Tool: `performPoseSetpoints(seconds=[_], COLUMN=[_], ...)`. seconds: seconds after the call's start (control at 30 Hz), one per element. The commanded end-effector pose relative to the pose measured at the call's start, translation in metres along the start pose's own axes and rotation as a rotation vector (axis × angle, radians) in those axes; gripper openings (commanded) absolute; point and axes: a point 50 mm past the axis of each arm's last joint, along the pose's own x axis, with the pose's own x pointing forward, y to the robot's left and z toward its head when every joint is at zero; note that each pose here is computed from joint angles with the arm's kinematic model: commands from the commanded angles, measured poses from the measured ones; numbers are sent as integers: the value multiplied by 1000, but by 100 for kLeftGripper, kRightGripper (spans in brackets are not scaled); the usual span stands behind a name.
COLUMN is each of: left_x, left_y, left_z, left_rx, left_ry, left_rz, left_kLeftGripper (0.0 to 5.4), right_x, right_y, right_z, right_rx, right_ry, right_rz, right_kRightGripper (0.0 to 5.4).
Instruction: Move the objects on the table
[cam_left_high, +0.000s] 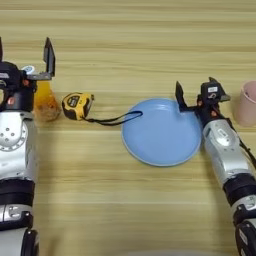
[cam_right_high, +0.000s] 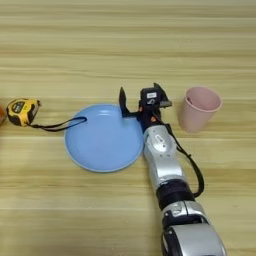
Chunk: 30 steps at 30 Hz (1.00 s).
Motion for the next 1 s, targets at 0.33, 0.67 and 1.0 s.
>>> performPoseSetpoints(seconds=[0.33, 0.67, 1.0], left_x=[-4, -1, -7], left_y=[5, 16, 6], left_z=[-14, -8, -40], left_rx=[161, 161, 34], left_ry=[113, 63, 232], left_rz=[-1, 90, 73], left_kLeftGripper=[537, 537, 537], right_x=[3, 3, 3], right_y=[3, 4, 5], right_z=[4, 4, 5], right_rx=[-1, -2, -2], right_ry=[-20, -22, -25], right_rz=[10, 20, 23], right_kRightGripper=[540, 540, 540])
